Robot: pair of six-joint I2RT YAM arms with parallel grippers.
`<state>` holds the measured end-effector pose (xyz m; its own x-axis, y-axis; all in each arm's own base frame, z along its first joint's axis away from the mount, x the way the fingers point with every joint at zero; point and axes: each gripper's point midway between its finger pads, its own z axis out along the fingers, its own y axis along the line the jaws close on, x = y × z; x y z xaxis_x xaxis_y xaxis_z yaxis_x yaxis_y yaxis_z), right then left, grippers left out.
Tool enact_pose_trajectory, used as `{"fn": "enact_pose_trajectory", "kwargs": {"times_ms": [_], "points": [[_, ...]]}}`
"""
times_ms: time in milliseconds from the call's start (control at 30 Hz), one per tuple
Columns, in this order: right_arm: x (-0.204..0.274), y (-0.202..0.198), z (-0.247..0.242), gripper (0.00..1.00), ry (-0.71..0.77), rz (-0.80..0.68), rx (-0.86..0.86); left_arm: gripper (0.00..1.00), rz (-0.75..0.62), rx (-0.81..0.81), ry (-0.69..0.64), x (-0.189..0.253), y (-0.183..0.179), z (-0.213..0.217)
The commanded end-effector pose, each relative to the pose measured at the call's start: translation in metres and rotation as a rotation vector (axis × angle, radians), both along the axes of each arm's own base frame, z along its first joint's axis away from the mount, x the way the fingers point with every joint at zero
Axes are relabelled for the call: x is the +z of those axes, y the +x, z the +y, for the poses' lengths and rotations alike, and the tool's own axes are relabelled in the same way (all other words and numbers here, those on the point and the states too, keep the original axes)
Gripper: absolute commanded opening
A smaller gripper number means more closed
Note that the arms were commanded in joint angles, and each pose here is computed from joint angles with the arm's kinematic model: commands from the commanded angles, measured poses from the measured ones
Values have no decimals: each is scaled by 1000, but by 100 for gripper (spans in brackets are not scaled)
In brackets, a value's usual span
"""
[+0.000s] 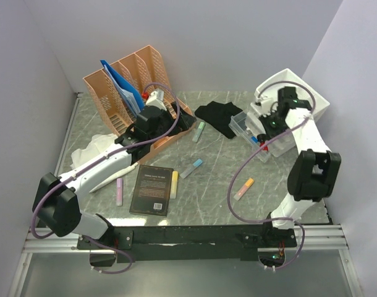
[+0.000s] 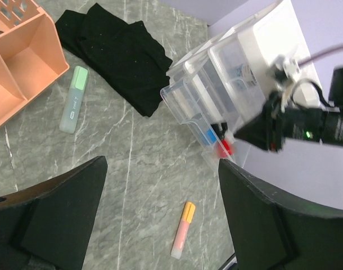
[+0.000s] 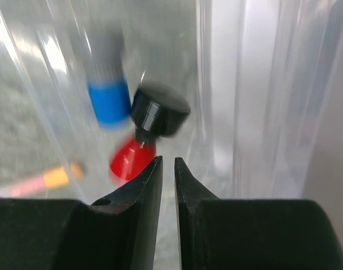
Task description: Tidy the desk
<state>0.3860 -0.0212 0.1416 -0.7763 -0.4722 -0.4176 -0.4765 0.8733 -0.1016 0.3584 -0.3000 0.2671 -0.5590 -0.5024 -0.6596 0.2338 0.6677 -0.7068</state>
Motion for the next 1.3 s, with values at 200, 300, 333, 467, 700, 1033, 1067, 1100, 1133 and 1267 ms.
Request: {"fn": "enact_pose_trajectory", "kwargs": {"times_ms": [200, 300, 333, 467, 700, 1033, 1067, 1100, 1133, 1267], "points": [[45, -49, -20, 24, 2, -90, -18, 88, -66, -74, -52, 27, 10, -20], [63, -40, -5, 27, 77, -123, 20, 89, -64, -102, -77, 30, 9, -27], [67, -37, -1, 28, 100, -128, 35, 89, -59, -111, -83, 28, 8, -29], [92, -31, 24, 34, 219, -170, 129, 91, -38, -151, -139, 26, 5, -38], [143, -4, 35, 52, 296, -308, 115, 100, 0, -218, -159, 16, -1, -51], [144, 26, 8, 57, 236, -298, -25, 100, 36, -283, -148, 3, -3, -68], [145, 27, 7, 57, 234, -297, -23, 99, 39, -293, -150, 3, -5, -70], [142, 28, 7, 57, 234, -288, -23, 99, 41, -297, -151, 2, -5, -71], [139, 28, 6, 57, 233, -279, -21, 99, 47, -301, -149, -1, -6, -73], [132, 30, 5, 57, 228, -258, -17, 99, 59, -323, -143, -5, -8, -79]]}}
